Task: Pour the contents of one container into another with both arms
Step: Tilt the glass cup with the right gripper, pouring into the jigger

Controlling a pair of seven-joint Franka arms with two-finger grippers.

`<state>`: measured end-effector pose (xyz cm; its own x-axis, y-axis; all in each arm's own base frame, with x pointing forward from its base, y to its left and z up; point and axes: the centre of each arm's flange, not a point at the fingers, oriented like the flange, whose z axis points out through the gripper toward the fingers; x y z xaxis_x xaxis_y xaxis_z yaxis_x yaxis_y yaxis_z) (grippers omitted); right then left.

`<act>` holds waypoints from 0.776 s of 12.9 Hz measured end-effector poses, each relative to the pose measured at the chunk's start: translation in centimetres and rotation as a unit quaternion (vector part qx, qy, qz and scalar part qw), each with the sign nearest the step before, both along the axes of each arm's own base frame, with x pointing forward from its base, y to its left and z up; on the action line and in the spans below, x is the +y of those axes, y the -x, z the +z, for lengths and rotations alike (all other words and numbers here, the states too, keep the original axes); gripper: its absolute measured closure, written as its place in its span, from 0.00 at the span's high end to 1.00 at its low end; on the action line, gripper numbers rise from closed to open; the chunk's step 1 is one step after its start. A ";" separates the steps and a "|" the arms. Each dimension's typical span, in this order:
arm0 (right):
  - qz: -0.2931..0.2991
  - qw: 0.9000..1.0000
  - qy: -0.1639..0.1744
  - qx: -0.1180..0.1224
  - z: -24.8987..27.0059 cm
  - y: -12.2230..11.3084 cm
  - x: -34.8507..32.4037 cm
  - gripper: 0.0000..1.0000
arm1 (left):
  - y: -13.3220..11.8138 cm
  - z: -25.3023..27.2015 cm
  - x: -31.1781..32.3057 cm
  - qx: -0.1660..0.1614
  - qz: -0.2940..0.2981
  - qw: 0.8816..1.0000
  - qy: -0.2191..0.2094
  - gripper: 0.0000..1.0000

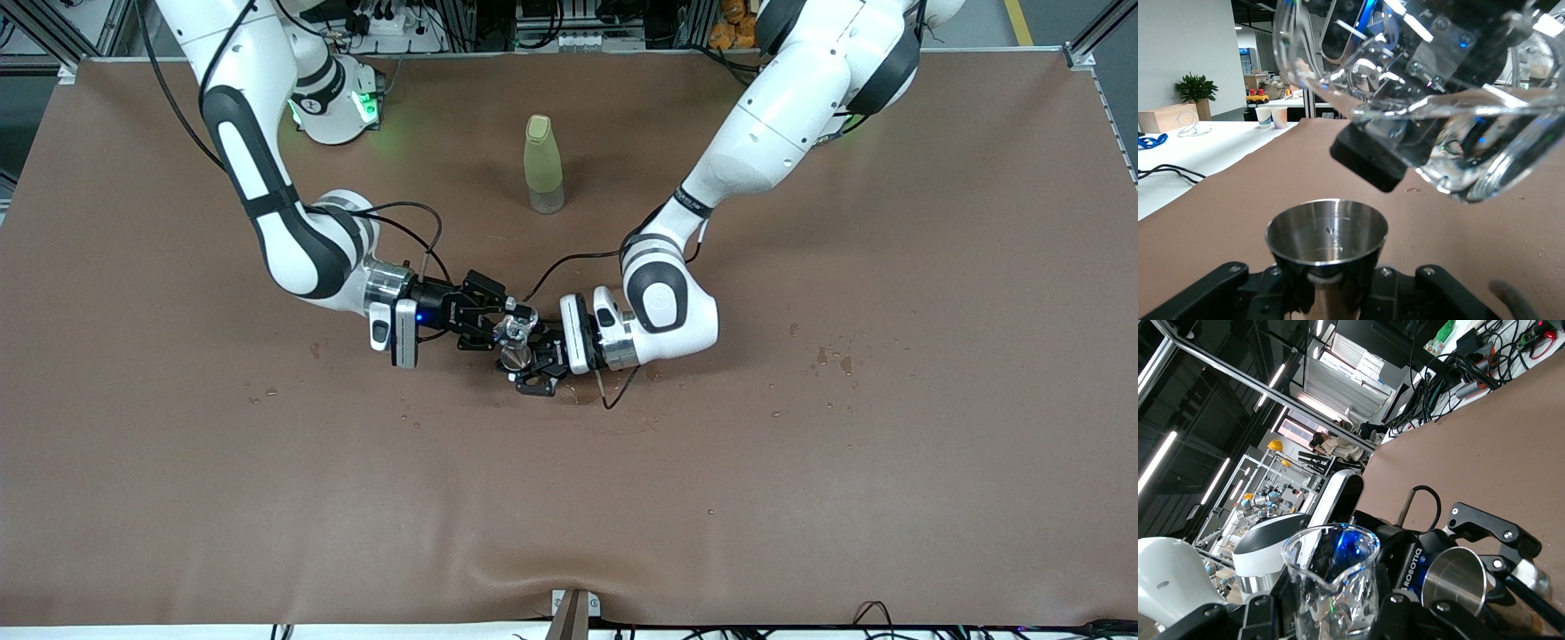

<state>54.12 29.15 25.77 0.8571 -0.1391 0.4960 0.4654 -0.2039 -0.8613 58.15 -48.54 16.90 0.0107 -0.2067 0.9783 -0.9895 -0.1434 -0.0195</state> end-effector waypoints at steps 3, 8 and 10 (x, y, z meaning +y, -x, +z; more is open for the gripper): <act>-0.004 0.998 -0.013 0.054 0.1 0.1 0.2 0.49 | -0.2 0.0 0.2 0.000 0.002 1.000 -0.001 0.10; -0.005 0.996 -0.023 0.083 0.2 0.4 1.0 0.49 | -0.2 0.0 0.3 0.000 0.002 1.000 -0.001 0.10; -0.007 0.995 -0.029 0.100 0.2 0.5 1.3 0.49 | -0.4 0.0 0.5 -0.001 0.004 1.000 -0.002 0.10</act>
<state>53.59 30.47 25.96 0.9356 -0.1754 0.3064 0.2809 -0.1555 -0.9470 58.52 -48.08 16.86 0.0104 -0.2097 0.9777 -0.9884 -0.1505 -0.0218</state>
